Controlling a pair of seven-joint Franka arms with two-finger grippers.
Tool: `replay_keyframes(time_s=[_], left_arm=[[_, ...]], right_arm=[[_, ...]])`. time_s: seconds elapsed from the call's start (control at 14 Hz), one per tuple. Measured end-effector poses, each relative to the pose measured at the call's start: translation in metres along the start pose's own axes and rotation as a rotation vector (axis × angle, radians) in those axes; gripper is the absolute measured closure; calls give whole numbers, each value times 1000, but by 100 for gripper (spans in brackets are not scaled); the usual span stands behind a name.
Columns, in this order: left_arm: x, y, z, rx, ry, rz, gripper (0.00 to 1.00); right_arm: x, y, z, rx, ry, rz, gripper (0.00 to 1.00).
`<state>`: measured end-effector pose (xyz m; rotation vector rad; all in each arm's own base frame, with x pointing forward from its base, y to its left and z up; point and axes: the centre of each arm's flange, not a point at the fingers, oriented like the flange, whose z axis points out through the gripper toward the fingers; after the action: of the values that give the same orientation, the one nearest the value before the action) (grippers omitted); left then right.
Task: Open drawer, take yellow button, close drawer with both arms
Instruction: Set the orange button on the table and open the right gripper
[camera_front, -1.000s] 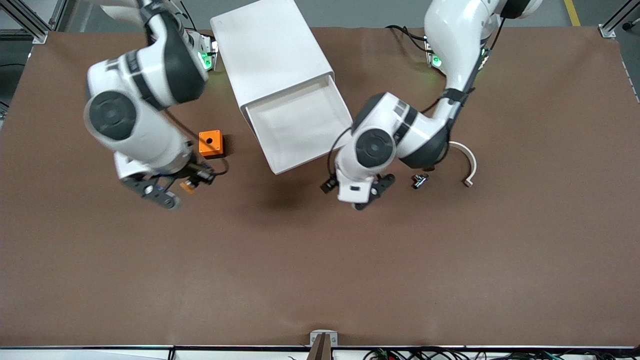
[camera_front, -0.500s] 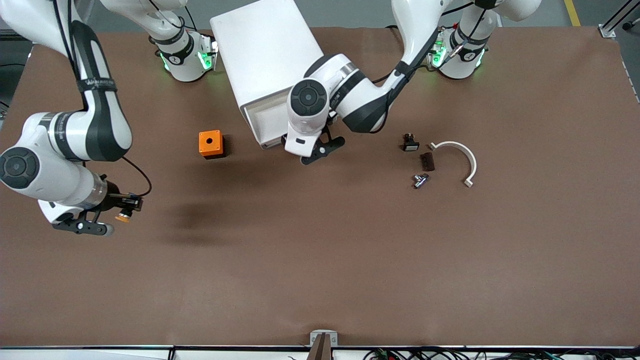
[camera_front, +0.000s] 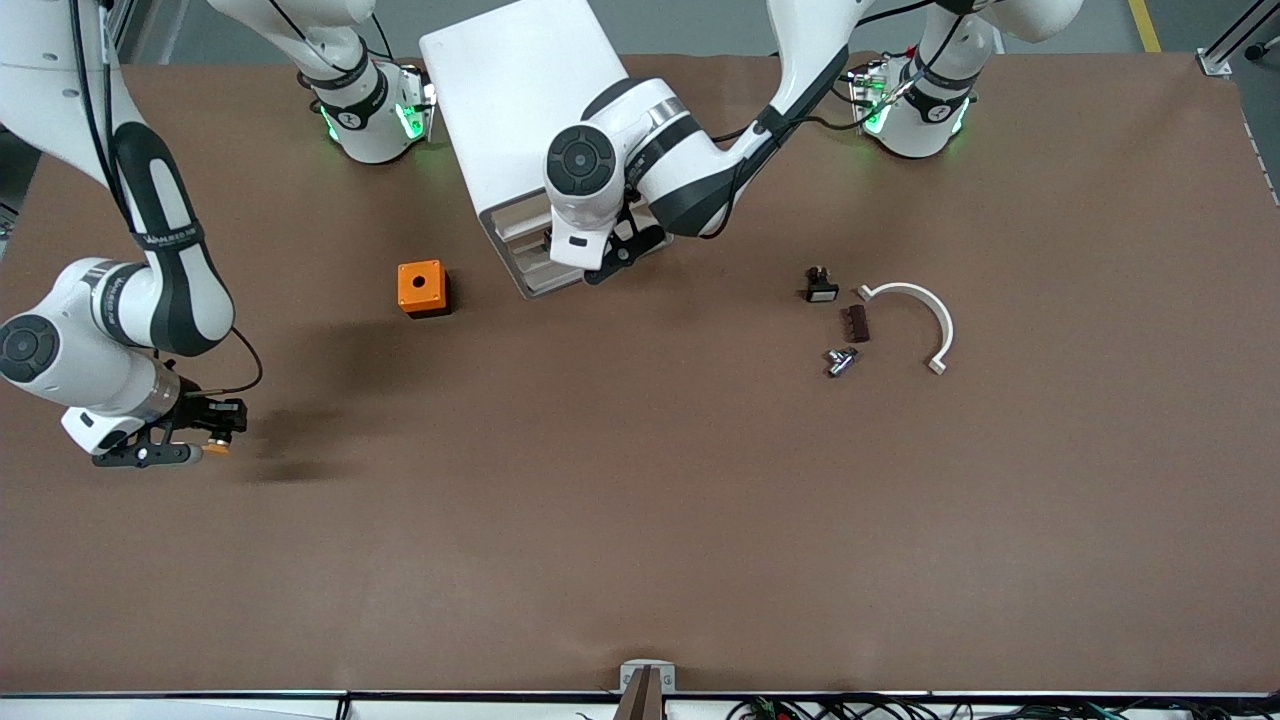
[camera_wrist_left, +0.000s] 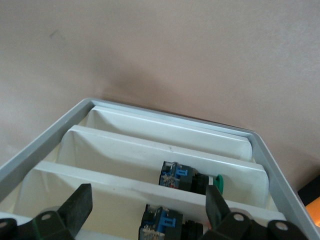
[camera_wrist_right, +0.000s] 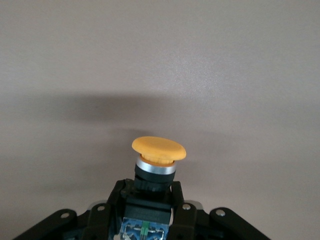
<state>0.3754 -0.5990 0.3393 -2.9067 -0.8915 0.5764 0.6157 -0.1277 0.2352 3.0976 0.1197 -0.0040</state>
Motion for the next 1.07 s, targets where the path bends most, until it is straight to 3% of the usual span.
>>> replay_keyframes(time_s=[0.36,0.43,0.64,0.79,0.86,1.07], left_arm=[[5,-2,-5,-3,18,-85,0],[16,-4,-14,-14,54,-98,0],[89,-20,-68,-55,187,-157,0],[147,-39,-106,-76,257,-159,0],[174,-49,-123,-83,279,-131,0],[245,-92,-170,-75,306,-62,0]], right_arm=[[6,1,36,-6,17,-31,59],[9,1,36,-7,22,-33,53],[17,1,27,-7,32,-37,25],[21,0,15,7,0,-36,4],[24,1,0,19,-23,-27,0],[27,1,-74,55,-118,45,0]])
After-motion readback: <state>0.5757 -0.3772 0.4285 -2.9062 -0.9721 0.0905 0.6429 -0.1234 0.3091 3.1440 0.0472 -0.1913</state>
